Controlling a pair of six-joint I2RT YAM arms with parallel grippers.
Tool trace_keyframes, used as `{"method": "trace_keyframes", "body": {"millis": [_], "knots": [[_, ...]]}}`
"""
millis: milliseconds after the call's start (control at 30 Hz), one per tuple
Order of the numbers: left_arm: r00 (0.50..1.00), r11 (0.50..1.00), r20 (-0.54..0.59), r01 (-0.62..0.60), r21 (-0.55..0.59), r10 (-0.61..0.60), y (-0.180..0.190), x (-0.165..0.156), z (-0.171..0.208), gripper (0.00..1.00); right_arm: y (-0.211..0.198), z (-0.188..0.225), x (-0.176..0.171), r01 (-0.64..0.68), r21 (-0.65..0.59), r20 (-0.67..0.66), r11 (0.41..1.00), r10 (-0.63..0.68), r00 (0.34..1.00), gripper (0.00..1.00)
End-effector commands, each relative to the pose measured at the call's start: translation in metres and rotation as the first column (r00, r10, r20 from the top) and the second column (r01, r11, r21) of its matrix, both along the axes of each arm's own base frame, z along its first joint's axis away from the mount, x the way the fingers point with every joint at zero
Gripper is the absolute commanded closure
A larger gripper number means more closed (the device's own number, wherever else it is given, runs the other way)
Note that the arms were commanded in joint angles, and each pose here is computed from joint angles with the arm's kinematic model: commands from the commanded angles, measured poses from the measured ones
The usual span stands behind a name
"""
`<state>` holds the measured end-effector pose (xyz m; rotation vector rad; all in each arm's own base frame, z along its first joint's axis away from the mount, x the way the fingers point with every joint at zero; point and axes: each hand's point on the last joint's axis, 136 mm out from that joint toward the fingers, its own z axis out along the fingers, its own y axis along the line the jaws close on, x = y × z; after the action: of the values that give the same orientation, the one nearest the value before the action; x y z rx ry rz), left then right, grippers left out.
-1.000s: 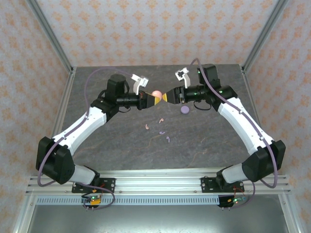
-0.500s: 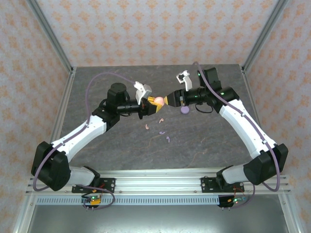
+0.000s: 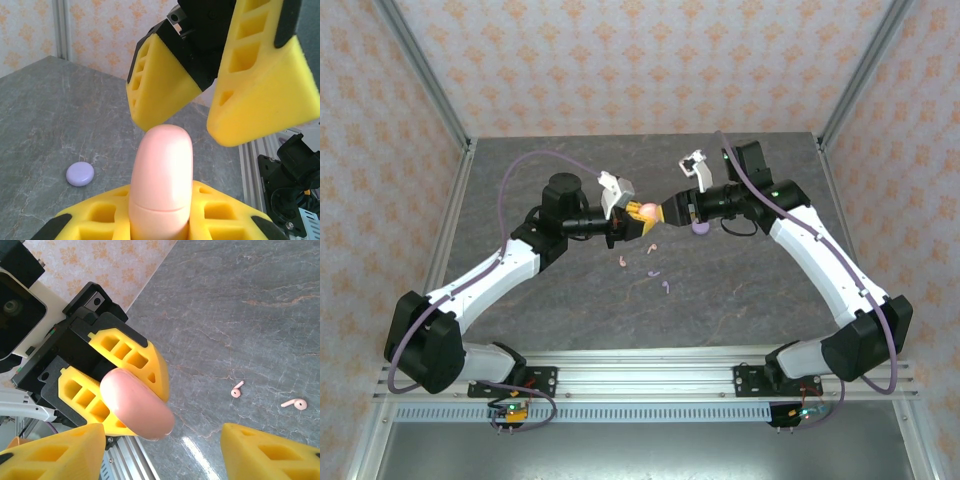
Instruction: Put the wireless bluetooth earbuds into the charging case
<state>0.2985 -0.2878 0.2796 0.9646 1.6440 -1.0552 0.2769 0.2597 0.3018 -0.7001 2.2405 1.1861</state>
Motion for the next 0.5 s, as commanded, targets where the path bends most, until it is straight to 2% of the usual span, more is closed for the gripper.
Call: {"method": "trace_keyframes", "body": {"millis": [0,467], "knots": [[0.994,0.998,0.093,0.057,-0.033,-0.054,-0.004,-0.014,0.023,0.99,0.001,0.001,-0.006,-0.025,-0.006,0.011,1.0,0.025,1.0,0.37],[0.99,0.995,0.108,0.092,-0.022,-0.089,-0.006,-0.026,0.025,0.98,-0.013,-0.005,0.021,0.143,-0.09,0.051,0.986,-0.139,0.989,0.37]]}}
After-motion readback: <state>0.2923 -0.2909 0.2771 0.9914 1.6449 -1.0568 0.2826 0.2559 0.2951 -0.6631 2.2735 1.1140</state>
